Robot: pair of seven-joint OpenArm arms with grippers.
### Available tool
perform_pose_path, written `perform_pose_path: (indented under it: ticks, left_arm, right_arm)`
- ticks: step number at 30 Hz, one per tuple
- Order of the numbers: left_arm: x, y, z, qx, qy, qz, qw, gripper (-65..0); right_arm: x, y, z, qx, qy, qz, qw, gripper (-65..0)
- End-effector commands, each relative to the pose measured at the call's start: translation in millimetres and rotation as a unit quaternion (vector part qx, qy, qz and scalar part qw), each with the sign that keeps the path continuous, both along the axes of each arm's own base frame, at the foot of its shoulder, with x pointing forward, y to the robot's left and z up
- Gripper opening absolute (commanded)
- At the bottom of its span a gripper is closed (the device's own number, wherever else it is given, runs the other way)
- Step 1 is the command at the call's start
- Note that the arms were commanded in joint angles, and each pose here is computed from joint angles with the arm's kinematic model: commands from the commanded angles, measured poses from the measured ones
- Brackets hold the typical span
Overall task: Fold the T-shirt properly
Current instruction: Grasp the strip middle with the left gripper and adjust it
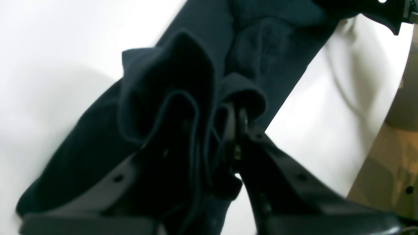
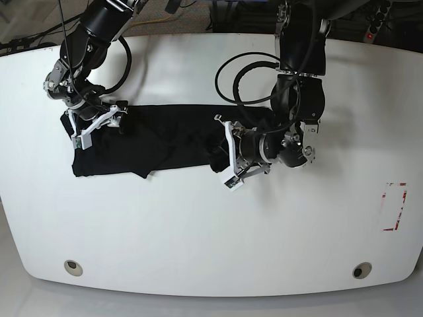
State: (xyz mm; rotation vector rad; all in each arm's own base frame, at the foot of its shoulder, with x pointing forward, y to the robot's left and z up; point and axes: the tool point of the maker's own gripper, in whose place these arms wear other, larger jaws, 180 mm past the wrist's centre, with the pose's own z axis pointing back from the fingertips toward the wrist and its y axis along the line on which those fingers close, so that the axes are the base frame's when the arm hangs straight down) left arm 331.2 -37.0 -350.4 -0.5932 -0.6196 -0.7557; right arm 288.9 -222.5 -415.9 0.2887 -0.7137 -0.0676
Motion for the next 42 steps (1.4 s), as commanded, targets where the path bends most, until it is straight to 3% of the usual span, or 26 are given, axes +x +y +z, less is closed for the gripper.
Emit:
perform_pose_path:
  ticks: [1,7,10,15,22,27,30,35,40,42]
  left_arm:
    - [10.5,-23.9,18.8,-0.038,-0.025,-0.017,0.999,-49.3]
    - [3.3,-41.4,16.5,-0.035,-0.026,-0.049,0.998,-28.3]
    - [-1.6,-50.8,18.9,-0.033,-0.03,-0.066,0.997,-25.8]
    - [4.4,-72.1,54.7,-0.032,-0.074,-0.075,0.994,-21.4]
    - [-5.4,-82.7,112.9,-0.039,-0.181,-0.11,0.977,-20.6]
    - [6.0,-42.3,109.2,0.024,-0.219,-0.086,0.972,-21.0]
    - [4.2,-3.5,86.0,0.065,-0.21,-0.052,0.974,-21.1]
    - [-5.3,45.8,55.6,0.064,-0.187,-0.001,0.98,-21.1]
    - [-21.1,33.9,29.8,0.035,-0.157,-0.01,0.987,-21.1]
    - [-28.6,24.3,5.3,0.034,-0.123,-0.025,0.991,-21.1]
  right_arm:
    - [-2.3,-0.4,-2.0,-0.005,0.014,0.003,0.9999,-14.9]
    - [-2.8,-0.5,-2.7,-0.006,0.016,0.003,0.9999,-14.9]
    - [-2.1,-0.5,-2.3,-0.006,0.015,0.003,0.9999,-14.9]
    - [-1.2,-0.5,-2.0,-0.006,0.015,0.003,0.9999,-14.9]
    - [-1.2,-0.2,-2.3,-0.005,0.015,0.003,0.9999,-14.9]
    - [0.0,-0.2,-0.7,-0.005,0.012,0.003,0.9999,-14.9]
    - [1.0,-1.3,2.4,-0.009,0.009,0.003,0.9999,-14.9]
    - [8.7,-2.8,11.8,-0.014,-0.006,0.003,0.9999,-14.9]
    - [8.6,-2.7,11.3,-0.013,-0.005,0.003,0.9999,-14.9]
    - [8.6,-2.7,11.3,-0.013,-0.005,0.003,0.9999,-14.9]
